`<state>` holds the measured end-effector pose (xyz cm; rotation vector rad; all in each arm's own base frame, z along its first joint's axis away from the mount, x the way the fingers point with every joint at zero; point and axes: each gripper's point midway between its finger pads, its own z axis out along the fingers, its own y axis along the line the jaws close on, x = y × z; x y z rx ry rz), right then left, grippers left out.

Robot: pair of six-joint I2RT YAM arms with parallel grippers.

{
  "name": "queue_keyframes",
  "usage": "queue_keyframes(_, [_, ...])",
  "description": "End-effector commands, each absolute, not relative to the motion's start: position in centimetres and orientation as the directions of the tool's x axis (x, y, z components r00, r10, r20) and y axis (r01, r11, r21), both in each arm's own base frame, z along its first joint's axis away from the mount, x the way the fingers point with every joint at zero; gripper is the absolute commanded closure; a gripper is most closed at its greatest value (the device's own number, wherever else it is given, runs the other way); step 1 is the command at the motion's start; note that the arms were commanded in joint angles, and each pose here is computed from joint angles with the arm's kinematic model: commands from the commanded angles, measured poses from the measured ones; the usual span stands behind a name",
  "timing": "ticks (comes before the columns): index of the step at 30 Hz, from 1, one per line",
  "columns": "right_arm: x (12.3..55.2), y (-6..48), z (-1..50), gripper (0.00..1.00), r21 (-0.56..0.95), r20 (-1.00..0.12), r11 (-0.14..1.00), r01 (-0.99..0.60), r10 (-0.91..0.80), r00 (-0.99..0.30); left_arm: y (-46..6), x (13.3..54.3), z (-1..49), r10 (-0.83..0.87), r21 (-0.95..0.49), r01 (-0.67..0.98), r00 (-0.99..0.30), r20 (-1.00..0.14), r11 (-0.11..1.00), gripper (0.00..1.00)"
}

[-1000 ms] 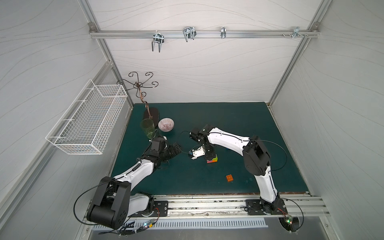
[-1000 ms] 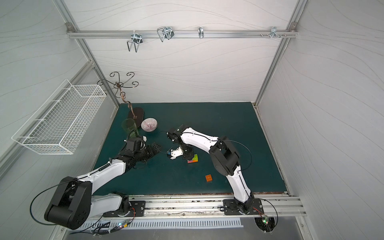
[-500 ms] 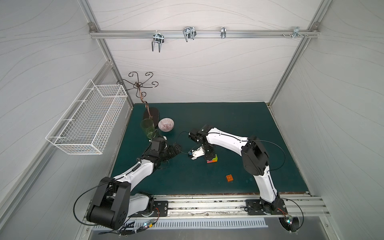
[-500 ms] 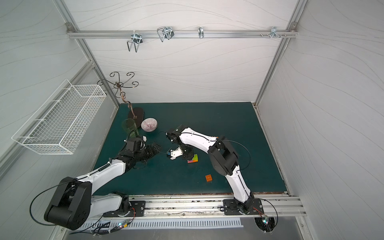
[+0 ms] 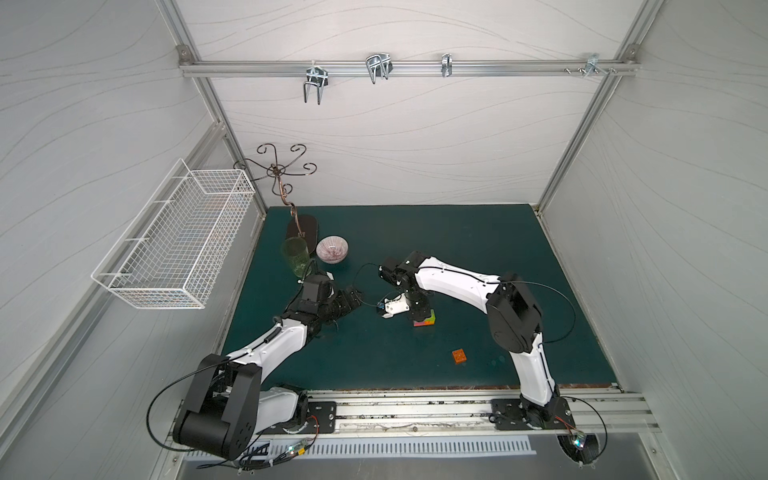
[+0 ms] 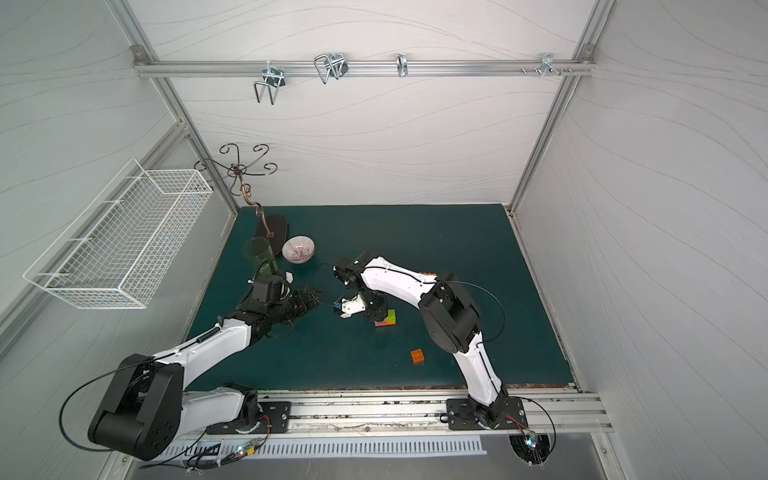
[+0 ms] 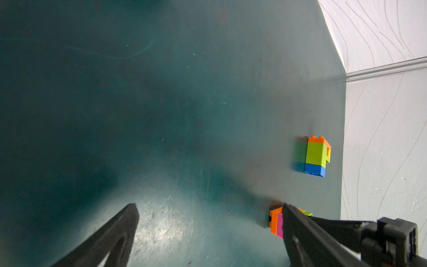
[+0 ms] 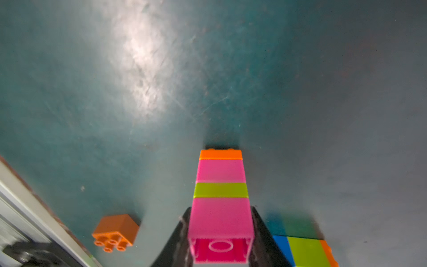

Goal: Assemble the letter p with lego
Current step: Assemble the lego brick with the lego brick, then pick up the lego brick from the center of the board.

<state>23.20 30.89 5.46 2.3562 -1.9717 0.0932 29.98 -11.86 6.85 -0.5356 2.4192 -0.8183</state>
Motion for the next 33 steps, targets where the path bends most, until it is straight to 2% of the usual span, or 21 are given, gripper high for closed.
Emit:
queue_keyframes(1, [22.1,31.9,3.4,0.26,0.097,0.037,-0.131,-0.987,-0.99,0.135,-11.5,30.6,7.8,-0.508,-0.645,-0.161,-0.763,-0.399,0.747,0.01])
queue_keyframes(2, [22.2,32.1,4.1,0.02,0.095,0.019,-0.126,-0.987,-0.991,0.129,-11.6,30.6,7.8,-0.507,-0.645,-0.159,-0.764,-0.398,0.747,0.01])
queue_keyframes(8, [22.7,33.2,7.7,0.01,0.043,-0.085,-0.086,-0.995,-0.993,0.082,-11.7,30.6,7.9,-0.505,-0.649,-0.151,-0.764,-0.402,0.746,0.01])
queue_keyframes(12, [22.4,33.1,10.4,0.01,0.057,-0.205,0.019,-0.998,-0.978,-0.031,-11.8,30.6,8.3,-0.499,-0.655,-0.132,-0.762,-0.413,0.744,0.01])
queue_keyframes(16, [22.3,32.1,13.5,0.01,0.048,-0.37,0.206,-0.977,-0.905,-0.209,-12.1,30.5,8.6,-0.489,-0.656,-0.11,-0.76,-0.429,0.747,0.01])
queue_keyframes(19, [24.0,29.5,15.1,0.01,-0.018,-0.461,0.483,-0.876,-0.781,-0.421,-12.8,30.2,8.7,-0.453,-0.631,-0.084,-0.769,-0.451,0.771,0.01])
queue_keyframes(23, [24.1,24.0,15.6,0.01,-0.019,-0.436,0.764,-0.644,-0.586,-0.683,-15.0,29.3,8.8,-0.391,-0.596,-0.036,-0.786,-0.479,0.802,0.01])
queue_keyframes(26, [22.8,20.9,14.9,0.01,0.022,-0.375,0.881,-0.472,-0.431,-0.821,-17.0,28.7,9.4,-0.338,-0.571,0.008,-0.799,-0.497,0.821,0.01])
queue_keyframes(33, [18.4,18.0,11.1,0.01,0.182,-0.321,0.949,-0.258,-0.191,-0.928,-20.3,25.8,11.5,-0.233,-0.525,0.097,-0.818,-0.526,0.845,0.01])
